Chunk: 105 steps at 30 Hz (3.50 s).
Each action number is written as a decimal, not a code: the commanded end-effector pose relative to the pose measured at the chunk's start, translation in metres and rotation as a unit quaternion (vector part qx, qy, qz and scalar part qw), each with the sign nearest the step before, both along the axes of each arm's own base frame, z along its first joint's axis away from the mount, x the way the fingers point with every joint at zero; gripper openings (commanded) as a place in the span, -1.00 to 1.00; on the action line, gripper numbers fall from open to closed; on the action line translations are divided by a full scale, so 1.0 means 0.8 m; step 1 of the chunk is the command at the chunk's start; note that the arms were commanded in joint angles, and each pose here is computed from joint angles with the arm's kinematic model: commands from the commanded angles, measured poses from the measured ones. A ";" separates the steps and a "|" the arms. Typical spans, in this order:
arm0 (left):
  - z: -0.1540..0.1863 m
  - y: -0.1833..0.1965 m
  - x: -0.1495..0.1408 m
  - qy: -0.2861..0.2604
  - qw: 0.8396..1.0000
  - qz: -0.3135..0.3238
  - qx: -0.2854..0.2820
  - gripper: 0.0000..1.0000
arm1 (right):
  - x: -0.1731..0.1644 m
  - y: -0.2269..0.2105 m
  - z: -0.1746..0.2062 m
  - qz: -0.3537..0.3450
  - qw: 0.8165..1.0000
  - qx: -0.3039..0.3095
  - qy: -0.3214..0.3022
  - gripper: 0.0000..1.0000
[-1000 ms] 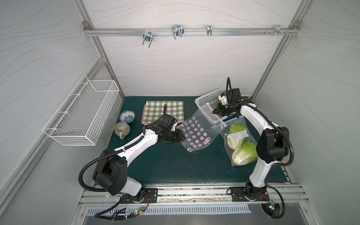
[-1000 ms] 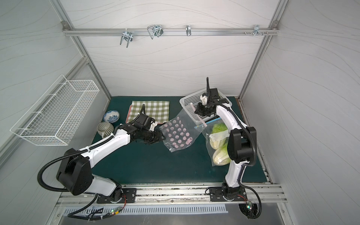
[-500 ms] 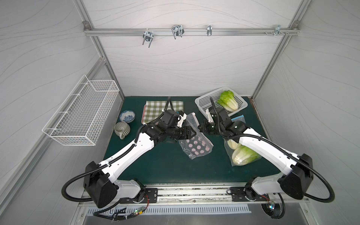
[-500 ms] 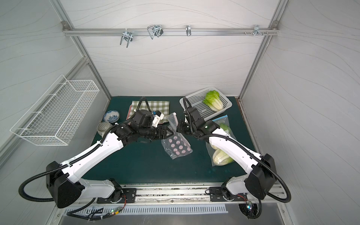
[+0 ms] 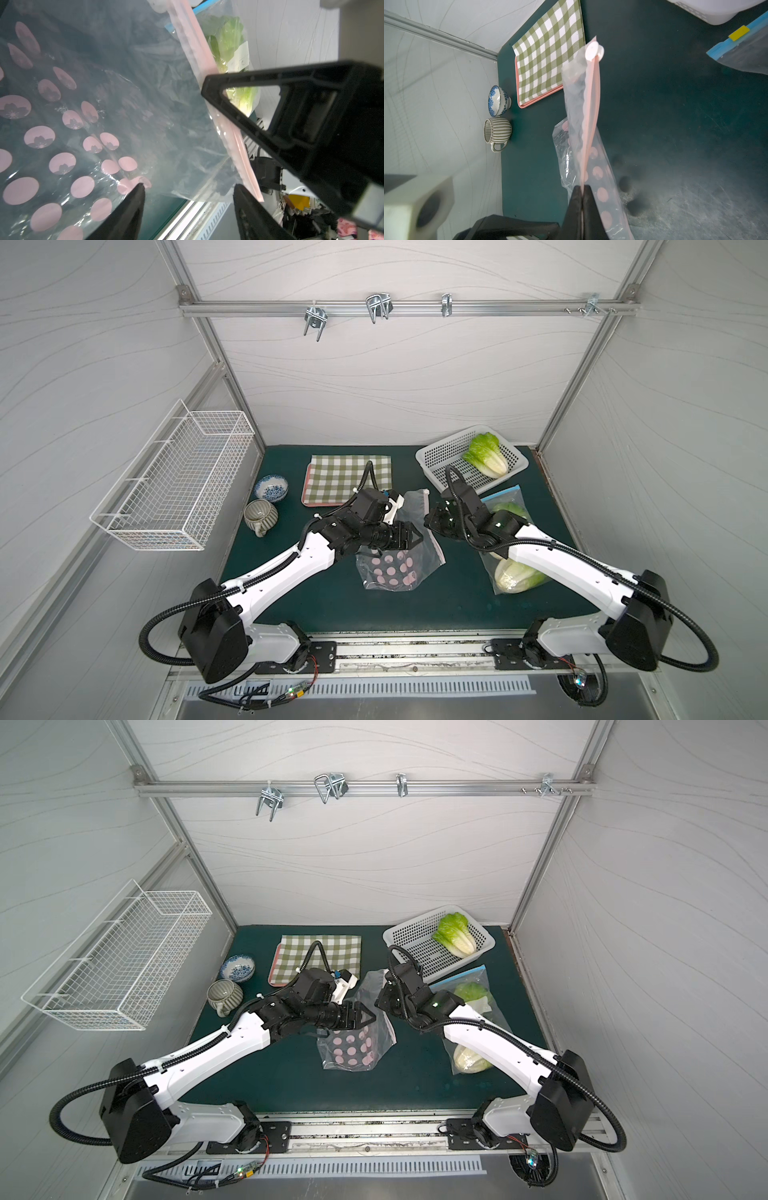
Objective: Put the chinese cabbages into a zipper bag and zip it
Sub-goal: Pick up the zipper food storage bag at the center of the board, then open the zipper of the food storage bag at the center of the board.
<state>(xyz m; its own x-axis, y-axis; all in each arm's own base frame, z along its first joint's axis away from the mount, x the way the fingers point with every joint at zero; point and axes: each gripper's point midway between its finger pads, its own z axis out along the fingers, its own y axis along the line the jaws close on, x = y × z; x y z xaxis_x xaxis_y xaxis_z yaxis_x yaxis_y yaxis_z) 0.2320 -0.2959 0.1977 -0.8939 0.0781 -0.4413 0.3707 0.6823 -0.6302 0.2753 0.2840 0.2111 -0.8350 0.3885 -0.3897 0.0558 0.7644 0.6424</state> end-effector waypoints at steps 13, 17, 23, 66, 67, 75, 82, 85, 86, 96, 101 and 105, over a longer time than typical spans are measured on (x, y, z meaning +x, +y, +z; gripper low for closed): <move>-0.002 -0.026 -0.042 -0.384 0.899 -0.144 0.157 0.99 | 0.010 0.001 0.043 -0.037 0.984 0.146 0.098 -0.91; -0.003 -0.043 -0.041 -0.411 0.886 -0.134 0.167 0.99 | 0.008 0.005 0.052 -0.050 0.976 0.176 0.118 -0.93; 0.020 -0.035 0.008 -0.492 0.839 -0.005 0.231 0.99 | 0.001 0.008 0.055 -0.068 0.967 0.204 0.136 -0.96; -0.033 0.018 -0.017 -0.395 0.902 0.007 0.175 -1.00 | -0.067 0.011 -0.020 0.062 0.962 0.170 0.205 -0.20; -0.032 0.019 -0.015 -0.399 0.900 0.011 0.178 -1.00 | -0.070 0.016 -0.019 0.069 0.961 0.170 0.207 -0.25; -0.023 0.015 -0.001 -0.398 0.901 0.021 0.175 -1.00 | -0.083 0.019 -0.013 0.083 0.959 0.170 0.209 -0.39; -0.022 0.014 0.005 -0.395 0.901 0.026 0.175 -1.00 | -0.091 0.020 -0.009 0.091 0.958 0.171 0.210 -0.47; -0.018 0.013 0.008 -0.398 0.901 0.027 0.172 -1.00 | -0.092 0.028 -0.009 0.101 0.956 0.174 0.212 -0.46; -0.018 0.012 0.008 -0.398 0.901 0.027 0.172 -1.00 | -0.092 0.031 -0.010 0.103 0.955 0.175 0.214 -0.45; -0.018 0.009 0.005 -0.392 0.905 0.023 0.163 -1.00 | -0.092 0.051 -0.022 0.108 0.950 0.182 0.230 -0.41; -0.010 0.008 0.007 -0.397 0.903 0.029 0.158 -1.00 | -0.086 0.046 -0.053 0.076 0.949 0.179 0.248 -0.36; 0.007 0.013 0.009 -0.407 0.899 0.041 0.153 -1.00 | -0.080 0.044 -0.079 0.054 0.944 0.181 0.270 -0.36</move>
<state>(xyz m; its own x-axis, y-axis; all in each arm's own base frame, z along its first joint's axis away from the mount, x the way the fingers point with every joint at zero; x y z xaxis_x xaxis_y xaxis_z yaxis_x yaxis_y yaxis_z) 0.2307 -0.2791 0.1616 -0.3453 0.3509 -0.8704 0.5871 0.8044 0.0913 0.2053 0.3204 0.1637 -0.9451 0.2623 0.1948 0.3108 0.5382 0.7834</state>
